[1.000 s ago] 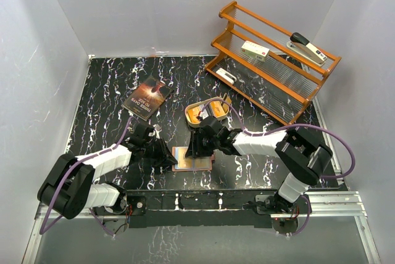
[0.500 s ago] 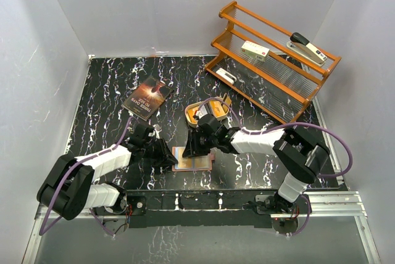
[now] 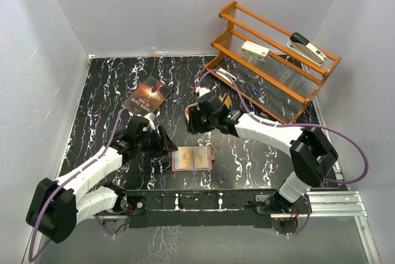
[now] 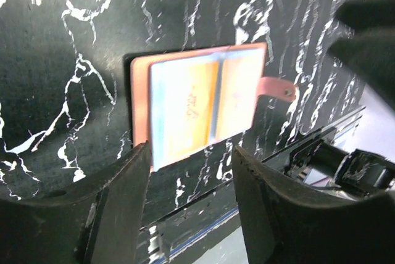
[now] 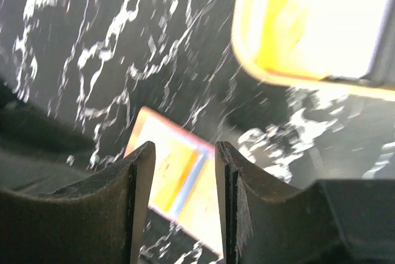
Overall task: Put the credit cards into the card holder
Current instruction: Insert the credit card into the card holder, then pick up the credit card from the storage box.
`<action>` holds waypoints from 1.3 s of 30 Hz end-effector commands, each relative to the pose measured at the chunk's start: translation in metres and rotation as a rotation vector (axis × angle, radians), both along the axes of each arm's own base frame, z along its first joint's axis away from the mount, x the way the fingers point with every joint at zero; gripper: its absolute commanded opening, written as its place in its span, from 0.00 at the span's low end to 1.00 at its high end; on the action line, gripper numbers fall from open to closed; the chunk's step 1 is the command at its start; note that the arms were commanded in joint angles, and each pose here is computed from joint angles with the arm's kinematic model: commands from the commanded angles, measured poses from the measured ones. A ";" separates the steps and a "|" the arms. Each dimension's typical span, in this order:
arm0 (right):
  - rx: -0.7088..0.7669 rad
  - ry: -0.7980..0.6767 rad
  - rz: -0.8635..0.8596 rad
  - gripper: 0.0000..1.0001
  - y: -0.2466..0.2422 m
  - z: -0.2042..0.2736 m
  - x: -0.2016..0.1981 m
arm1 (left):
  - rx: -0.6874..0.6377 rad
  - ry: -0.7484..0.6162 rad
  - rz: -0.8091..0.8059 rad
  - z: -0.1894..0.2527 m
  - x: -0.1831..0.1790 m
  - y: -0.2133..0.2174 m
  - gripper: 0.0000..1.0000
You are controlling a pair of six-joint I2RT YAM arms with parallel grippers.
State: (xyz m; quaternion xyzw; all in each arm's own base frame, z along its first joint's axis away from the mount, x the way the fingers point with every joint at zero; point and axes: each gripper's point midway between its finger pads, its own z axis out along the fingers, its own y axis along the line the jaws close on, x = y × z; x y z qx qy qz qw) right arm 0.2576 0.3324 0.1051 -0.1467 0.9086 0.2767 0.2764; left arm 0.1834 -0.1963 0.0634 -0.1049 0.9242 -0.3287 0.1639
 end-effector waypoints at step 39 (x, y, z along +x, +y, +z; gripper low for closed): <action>-0.499 -0.199 -0.259 0.04 -0.147 0.024 0.206 | 0.283 -0.430 -0.106 0.087 0.033 0.044 0.98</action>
